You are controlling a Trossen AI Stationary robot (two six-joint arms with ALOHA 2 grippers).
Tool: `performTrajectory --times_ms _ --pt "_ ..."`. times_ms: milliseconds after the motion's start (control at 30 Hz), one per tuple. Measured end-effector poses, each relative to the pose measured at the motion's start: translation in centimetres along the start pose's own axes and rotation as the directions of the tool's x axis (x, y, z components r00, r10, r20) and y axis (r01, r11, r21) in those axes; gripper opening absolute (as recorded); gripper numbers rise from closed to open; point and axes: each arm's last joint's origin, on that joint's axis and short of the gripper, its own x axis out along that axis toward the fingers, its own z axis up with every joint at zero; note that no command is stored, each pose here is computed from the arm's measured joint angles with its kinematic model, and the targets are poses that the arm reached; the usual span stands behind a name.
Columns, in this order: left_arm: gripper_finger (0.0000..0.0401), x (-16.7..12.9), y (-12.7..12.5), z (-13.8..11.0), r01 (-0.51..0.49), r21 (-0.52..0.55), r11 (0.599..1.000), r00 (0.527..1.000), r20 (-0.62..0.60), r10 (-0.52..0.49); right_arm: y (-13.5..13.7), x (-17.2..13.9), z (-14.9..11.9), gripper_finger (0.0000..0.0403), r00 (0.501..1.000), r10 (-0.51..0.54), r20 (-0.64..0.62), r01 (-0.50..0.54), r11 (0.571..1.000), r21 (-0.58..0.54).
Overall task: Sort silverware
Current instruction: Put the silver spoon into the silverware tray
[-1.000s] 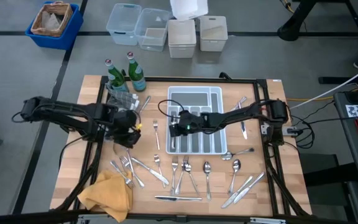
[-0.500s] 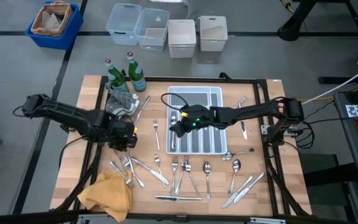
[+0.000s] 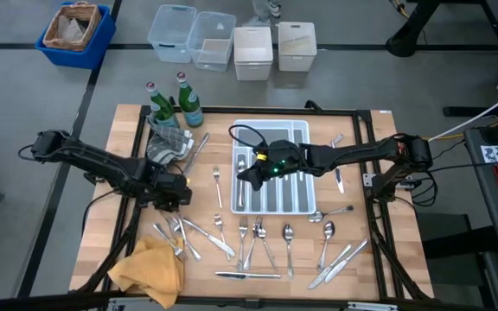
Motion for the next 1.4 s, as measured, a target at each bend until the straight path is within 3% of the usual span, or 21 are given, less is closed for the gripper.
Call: performTrajectory --times_ms 167,467,1033,1233,1400 --pt "0.0082 0.7 0.0 0.2 0.055 0.003 0.998 0.998 0.003 -0.055 0.2 -0.1 0.0 0.0083 0.999 0.039 -0.033 -0.039 0.999 -0.004" --pt "0.0082 1.1 0.3 0.4 0.037 -0.046 0.998 0.999 0.007 -0.036 1.1 -1.6 0.5 0.0083 0.996 0.076 -0.035 -0.077 0.996 -0.039" --pt "0.0082 3.1 -0.1 0.8 -0.071 -0.092 0.993 0.997 0.025 0.073 3.4 -5.9 1.8 0.0083 0.989 0.145 0.029 -0.139 0.979 -0.152" --pt "0.0079 3.5 -0.2 0.9 -0.086 -0.12 0.989 0.996 0.024 0.09 3.6 -8.2 1.7 0.0083 0.996 0.089 0.015 -0.084 0.973 -0.214" --pt "0.0044 3.4 -0.4 0.8 -0.072 -0.101 0.992 0.997 0.021 0.074 3.3 -9.9 1.4 0.0083 1.0 -0.023 0.012 0.025 0.977 -0.211"
